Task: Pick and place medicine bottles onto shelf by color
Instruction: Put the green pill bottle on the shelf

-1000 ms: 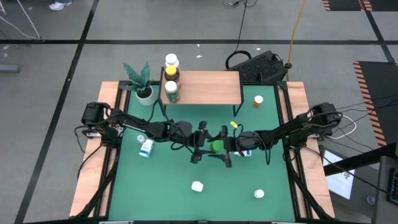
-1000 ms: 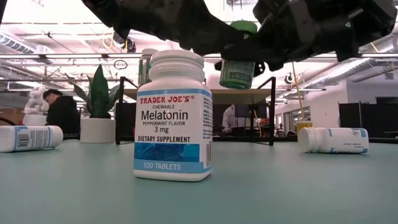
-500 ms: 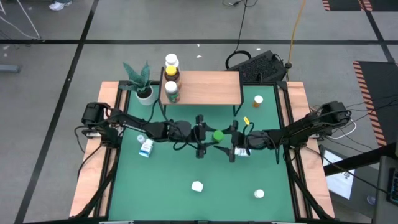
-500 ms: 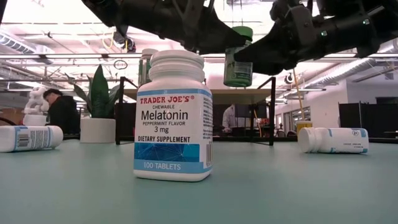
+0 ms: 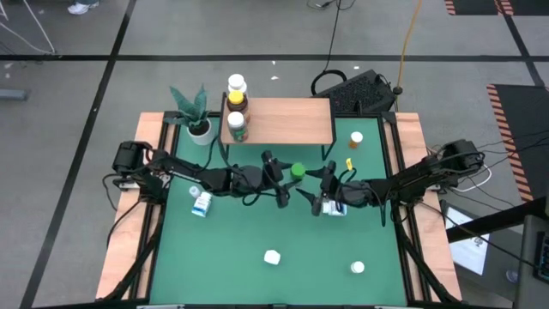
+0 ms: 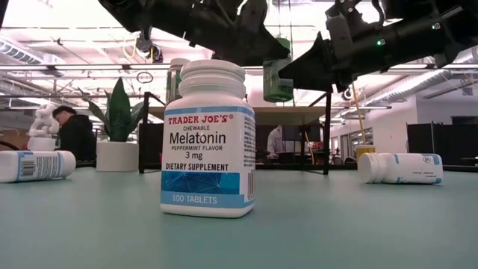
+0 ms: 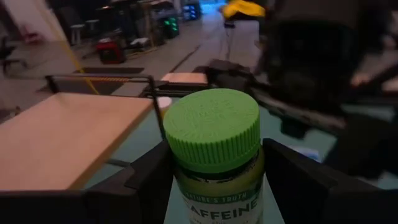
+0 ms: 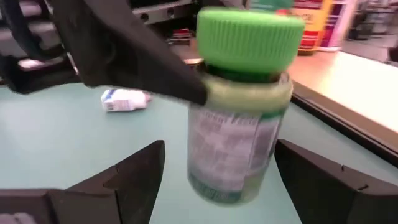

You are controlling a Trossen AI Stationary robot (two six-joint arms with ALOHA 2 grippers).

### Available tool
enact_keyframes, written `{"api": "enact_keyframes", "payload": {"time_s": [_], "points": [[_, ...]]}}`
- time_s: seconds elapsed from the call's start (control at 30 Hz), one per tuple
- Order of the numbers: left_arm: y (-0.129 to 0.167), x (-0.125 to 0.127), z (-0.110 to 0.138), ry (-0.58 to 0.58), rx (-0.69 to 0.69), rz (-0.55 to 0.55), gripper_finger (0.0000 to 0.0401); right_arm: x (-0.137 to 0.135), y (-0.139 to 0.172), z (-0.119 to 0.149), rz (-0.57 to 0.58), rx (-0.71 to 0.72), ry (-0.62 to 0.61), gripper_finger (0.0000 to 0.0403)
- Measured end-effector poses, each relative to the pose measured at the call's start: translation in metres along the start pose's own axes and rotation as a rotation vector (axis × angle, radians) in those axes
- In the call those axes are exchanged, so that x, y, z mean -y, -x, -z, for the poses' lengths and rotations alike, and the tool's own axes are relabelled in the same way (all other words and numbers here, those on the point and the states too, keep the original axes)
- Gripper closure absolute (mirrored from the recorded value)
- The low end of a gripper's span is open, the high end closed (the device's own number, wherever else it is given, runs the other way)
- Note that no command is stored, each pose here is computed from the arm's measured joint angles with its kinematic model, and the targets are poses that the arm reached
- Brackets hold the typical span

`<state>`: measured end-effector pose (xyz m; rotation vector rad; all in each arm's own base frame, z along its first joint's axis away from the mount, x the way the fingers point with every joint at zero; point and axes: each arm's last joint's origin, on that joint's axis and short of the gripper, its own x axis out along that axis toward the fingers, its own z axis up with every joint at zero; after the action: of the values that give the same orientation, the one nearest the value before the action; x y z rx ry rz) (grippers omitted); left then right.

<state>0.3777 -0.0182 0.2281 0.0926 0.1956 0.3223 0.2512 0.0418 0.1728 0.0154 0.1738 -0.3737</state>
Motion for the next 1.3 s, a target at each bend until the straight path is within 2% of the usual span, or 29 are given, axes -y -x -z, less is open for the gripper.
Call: {"api": "enact_keyframes", "payload": {"time_s": [0.2,0.43,0.53,0.73,0.87,0.93,1.03,1.1,1.2,1.3], "points": [[0.0,-0.001,-0.006,0.119,0.055,-0.009,0.0171,-0.002,-0.004,0.004,0.032,0.022,0.017,0.0108],[0.001,0.001,-0.006,0.123,0.057,0.012,0.0171,-0.005,-0.01,0.007,0.055,0.084,-0.002,0.0111],[0.001,0.001,-0.006,0.118,0.055,0.014,0.0171,-0.005,-0.01,0.006,0.054,0.088,-0.017,0.0131],[0.0,0.001,-0.005,0.079,0.052,0.045,0.0171,-0.005,-0.01,0.008,0.041,0.077,-0.002,0.0202],[0.001,0.002,-0.005,0.086,0.046,0.047,0.0167,-0.006,-0.01,0.008,-0.009,0.072,0.001,0.0196],[0.001,0.003,-0.003,0.055,0.034,0.066,0.0157,-0.007,-0.009,0.008,-0.057,0.06,0.008,0.0181],[0.005,0.008,-0.005,0.003,0.021,0.16,0.0134,-0.011,-0.008,0.008,-0.191,0.051,0.025,0.017],[0.007,0.011,-0.007,-0.028,0.033,0.27,0.0117,-0.013,-0.006,0.005,-0.286,0.058,0.03,0.017],[0.012,0.014,-0.011,-0.068,0.05,0.496,0.0094,-0.016,-0.006,0.003,-0.447,0.073,0.038,0.0173],[0.015,0.017,-0.012,-0.084,0.067,0.609,0.0077,-0.018,-0.004,0.001,-0.603,0.087,0.042,0.0175]]}}
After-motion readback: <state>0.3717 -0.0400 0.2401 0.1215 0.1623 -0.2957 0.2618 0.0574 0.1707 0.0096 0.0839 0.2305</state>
